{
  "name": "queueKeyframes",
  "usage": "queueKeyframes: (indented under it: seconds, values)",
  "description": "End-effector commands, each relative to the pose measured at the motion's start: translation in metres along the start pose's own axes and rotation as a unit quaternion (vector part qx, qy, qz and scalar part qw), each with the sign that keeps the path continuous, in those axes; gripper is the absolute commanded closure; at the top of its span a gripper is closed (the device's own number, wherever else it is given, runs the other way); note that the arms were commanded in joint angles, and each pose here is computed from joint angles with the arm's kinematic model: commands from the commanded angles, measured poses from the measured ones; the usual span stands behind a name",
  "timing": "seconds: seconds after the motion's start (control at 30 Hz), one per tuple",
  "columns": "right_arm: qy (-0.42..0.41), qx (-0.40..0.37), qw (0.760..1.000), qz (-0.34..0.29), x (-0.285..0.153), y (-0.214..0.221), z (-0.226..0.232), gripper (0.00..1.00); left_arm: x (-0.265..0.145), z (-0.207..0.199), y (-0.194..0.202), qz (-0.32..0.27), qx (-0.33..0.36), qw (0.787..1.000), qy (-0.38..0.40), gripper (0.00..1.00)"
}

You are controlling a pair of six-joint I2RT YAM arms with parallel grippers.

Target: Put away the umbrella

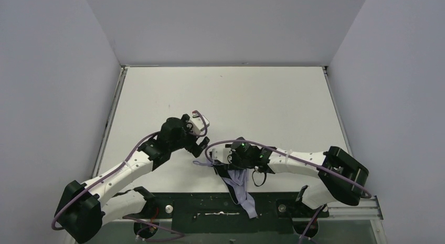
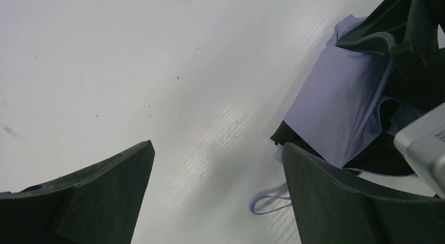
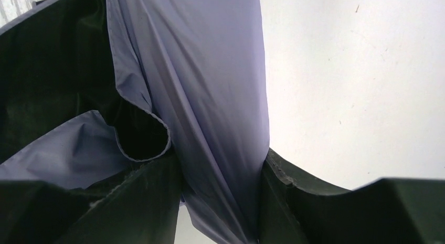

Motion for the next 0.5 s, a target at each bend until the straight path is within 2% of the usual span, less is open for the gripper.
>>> queueKeyframes:
  seconds: [0.0, 0.27, 0.47]
  values:
    - [-0.012, -0.038, 0.998, 0.040, 0.002, 0.025, 0.026, 0.83, 0.002, -0.003, -0.029, -0.038, -0.037, 0.998, 0.012, 0.09]
    - [0.027, -0.056, 0.998, 0.018, -0.006, 0.024, 0.023, 0.83, 0.018, -0.021, -0.014, 0.009, -0.072, 0.993, 0.090, 0.09]
    - [0.040, -0.054, 0.998, 0.019, -0.006, 0.022, 0.018, 0.83, 0.041, -0.022, -0.017, 0.053, -0.101, 0.989, 0.099, 0.10]
Point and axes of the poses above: each gripper's point midway between its finger pads, its own x axis out along the fingers, its own z axis along the line the jaws close on, y = z × x, the point moved 5 cm from there along -x, back along the fingers, and after that the axes turned 14 degrees about -x, right-handed, at the moved point
